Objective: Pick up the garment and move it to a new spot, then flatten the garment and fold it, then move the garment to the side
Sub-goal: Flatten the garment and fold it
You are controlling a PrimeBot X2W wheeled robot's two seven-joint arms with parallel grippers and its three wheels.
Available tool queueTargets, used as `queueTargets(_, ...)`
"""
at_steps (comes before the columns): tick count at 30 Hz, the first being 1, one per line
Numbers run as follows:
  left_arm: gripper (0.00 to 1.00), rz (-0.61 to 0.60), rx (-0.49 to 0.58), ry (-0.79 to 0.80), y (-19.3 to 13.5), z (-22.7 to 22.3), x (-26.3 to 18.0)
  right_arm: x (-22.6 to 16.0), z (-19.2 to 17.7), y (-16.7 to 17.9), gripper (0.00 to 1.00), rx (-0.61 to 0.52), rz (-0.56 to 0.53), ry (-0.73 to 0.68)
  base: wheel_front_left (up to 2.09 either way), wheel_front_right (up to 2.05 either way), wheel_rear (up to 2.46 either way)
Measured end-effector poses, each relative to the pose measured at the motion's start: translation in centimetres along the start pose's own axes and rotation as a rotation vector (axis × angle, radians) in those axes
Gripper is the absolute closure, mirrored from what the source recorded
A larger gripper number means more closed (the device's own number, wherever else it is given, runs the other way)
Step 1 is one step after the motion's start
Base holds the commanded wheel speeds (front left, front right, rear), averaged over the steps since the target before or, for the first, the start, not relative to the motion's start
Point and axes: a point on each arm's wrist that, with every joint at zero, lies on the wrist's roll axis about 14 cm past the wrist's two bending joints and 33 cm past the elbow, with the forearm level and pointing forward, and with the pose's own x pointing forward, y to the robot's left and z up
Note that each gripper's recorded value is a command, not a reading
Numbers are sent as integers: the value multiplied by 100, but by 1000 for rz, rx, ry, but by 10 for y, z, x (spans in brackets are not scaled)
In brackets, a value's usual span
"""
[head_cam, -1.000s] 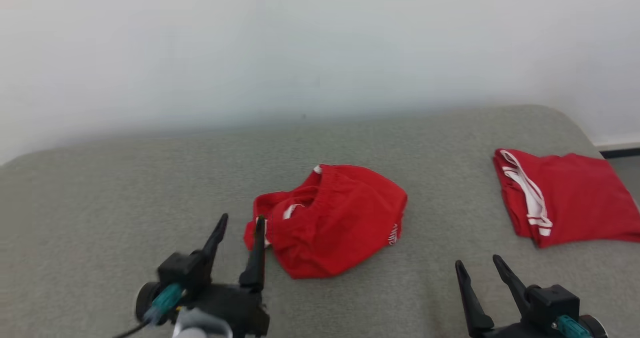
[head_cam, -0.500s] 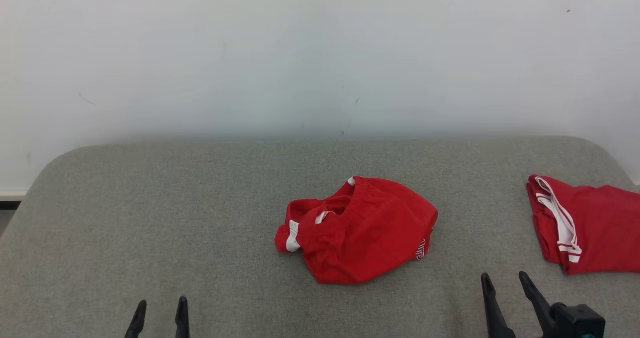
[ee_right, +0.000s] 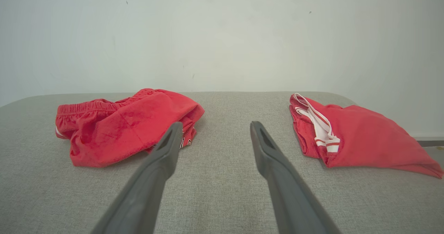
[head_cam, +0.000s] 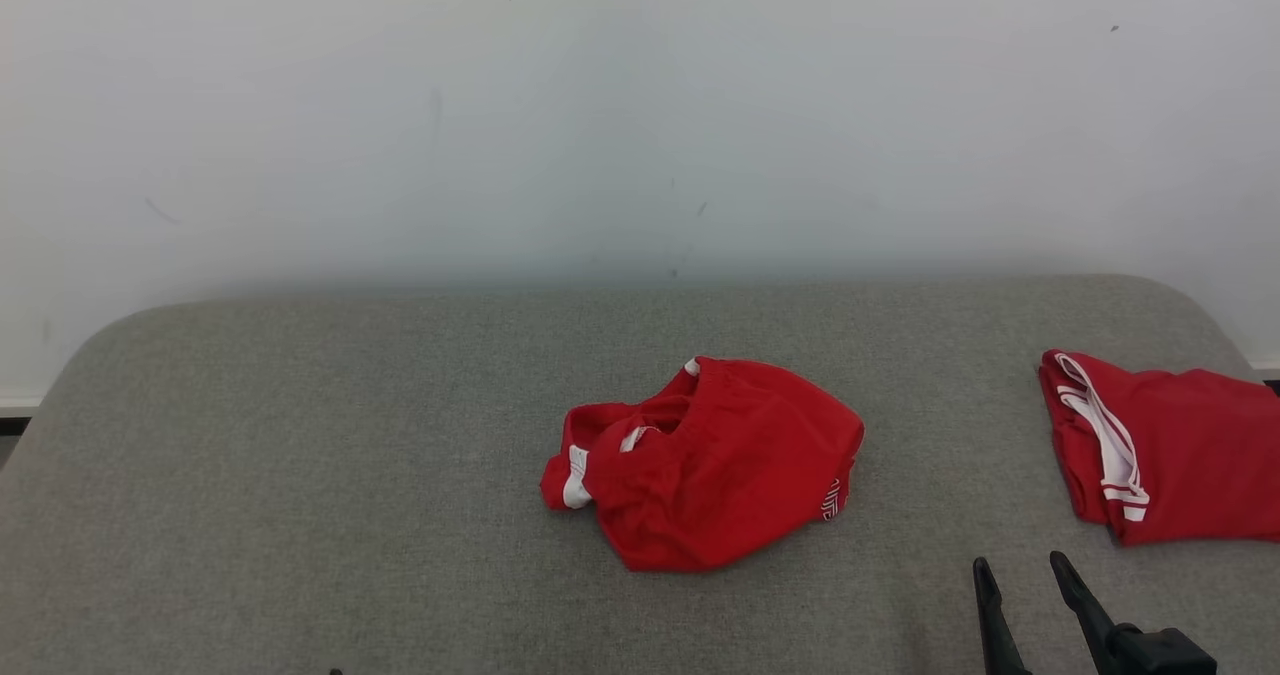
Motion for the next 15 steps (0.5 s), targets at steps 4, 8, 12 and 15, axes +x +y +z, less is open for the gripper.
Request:
queueTargets(4, 0, -5, 0, 1, -1, 0, 2, 1, -2, -1, 0, -6, 1, 6, 0, 0, 0)
queueTargets(8, 0, -12, 0, 0, -3, 0, 4, 3, -4, -1, 0, -7, 3, 12, 0, 0, 0)
queueTargets(12, 0, -25, -2, 14, -6, -4, 4, 4, -6, -1, 0, 2, 4, 17, 0, 0, 0)
queueTargets(15, 0, -39, 0, 32, -10, -7, 7, 4, -7, -1, 0, 7, 7, 23, 0, 0, 0)
